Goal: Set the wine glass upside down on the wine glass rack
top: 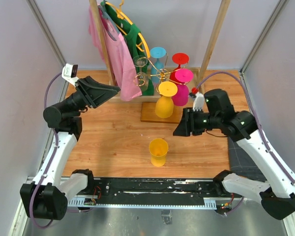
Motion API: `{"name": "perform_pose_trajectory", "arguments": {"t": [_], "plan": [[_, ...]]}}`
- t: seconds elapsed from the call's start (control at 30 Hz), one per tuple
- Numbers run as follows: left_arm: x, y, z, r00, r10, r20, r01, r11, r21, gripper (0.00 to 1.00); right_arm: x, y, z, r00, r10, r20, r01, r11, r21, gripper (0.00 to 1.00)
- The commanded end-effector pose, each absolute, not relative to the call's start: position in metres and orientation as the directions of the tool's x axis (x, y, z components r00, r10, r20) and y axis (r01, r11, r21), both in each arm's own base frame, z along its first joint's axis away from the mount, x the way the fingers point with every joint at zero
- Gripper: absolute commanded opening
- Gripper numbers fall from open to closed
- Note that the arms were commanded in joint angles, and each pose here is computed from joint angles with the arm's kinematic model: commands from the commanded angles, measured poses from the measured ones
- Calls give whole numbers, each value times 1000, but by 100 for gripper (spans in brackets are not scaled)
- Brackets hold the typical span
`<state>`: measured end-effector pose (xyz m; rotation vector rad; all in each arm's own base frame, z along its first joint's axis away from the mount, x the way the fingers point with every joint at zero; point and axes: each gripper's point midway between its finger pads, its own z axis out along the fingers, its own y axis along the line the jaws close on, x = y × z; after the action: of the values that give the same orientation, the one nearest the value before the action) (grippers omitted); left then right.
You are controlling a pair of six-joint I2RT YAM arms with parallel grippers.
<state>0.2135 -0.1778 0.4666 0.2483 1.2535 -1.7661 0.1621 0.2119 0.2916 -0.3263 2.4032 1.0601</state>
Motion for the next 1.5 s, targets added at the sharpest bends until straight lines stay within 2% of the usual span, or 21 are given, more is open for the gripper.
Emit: {"name": "perform_pose_trajectory", "arguments": {"t": [0.0,0.33,1.0,1.33,1.47], "plan": [[219,-176,456,-519,-563,-643,762,36,-647,52,148,203,244,-836,-205,-508,-454,779,432,45],[213,-176,445,-520,-550,-654,750,74,-658,52,139,227,203,-815,-370,-446,-520,806,283,44],[212,-177,443,-524,-544,-656,748,76,-660,52,164,248,163,-791,-441,-425,-541,828,146,42],[212,-177,445,-518,-543,-661,753,78,-654,52,158,249,157,-770,-491,-407,-564,823,72,27],[212,-177,446,-518,-544,-660,752,77,-654,52,159,246,158,-768,-490,-412,-557,829,53,15]]}}
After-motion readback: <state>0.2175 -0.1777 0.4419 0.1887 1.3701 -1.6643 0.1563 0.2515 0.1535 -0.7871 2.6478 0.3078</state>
